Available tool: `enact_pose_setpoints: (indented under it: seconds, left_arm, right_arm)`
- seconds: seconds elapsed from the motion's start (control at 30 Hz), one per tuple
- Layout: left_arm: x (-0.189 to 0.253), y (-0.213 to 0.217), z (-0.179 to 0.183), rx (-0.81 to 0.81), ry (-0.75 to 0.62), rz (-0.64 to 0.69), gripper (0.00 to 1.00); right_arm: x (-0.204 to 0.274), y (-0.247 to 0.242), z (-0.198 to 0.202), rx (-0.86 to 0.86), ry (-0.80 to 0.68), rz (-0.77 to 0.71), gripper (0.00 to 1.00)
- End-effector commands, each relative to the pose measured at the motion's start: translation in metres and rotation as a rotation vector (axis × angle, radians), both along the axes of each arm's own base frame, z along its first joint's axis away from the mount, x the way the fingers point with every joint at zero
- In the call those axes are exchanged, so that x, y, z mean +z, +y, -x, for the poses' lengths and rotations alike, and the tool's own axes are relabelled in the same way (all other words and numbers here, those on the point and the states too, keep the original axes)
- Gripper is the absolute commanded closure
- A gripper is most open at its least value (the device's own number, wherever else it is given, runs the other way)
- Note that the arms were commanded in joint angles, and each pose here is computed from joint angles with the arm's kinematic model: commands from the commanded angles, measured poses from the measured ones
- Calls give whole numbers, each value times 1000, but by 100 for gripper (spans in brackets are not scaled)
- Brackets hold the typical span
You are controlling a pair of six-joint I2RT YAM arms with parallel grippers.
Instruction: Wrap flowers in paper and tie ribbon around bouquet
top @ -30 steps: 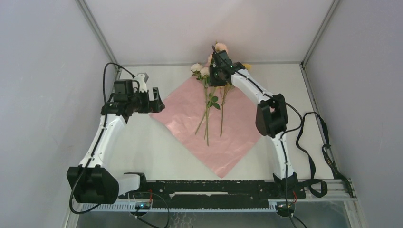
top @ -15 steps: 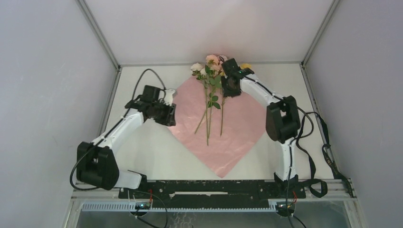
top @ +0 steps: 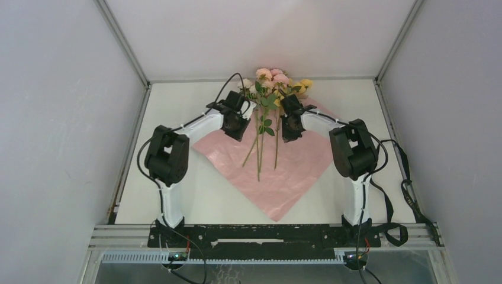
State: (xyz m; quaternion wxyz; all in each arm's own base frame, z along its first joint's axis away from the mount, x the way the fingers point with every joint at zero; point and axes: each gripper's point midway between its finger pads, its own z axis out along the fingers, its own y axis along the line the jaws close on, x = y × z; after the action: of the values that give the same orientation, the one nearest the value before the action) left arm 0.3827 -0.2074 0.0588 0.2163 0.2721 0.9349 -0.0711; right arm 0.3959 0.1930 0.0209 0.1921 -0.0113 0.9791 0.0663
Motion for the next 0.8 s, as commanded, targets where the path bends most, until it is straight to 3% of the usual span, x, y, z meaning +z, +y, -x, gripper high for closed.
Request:
enact_pose_setpoints:
  seconds: [0.0, 0.33, 0.57, 0.67, 0.77]
  left_arm:
    - [7, -32, -23, -59, -50, -1, 71]
    - [-33, -77, -8, -158, 130, 51, 68]
    - [6, -114, 19, -288, 158, 268, 67]
    - [24, -124, 25, -305, 155, 344, 65]
    - [33, -121, 24, -306, 133, 339, 64]
  right_arm:
    - [-1, 31, -5, 25, -31, -109, 86]
    - [5, 63, 25, 108, 1, -240, 87]
    - [23, 78, 37, 133, 17, -423, 87]
    - [28, 80, 41, 140, 12, -441, 87]
    - [34, 74, 45, 138, 7, -405, 86]
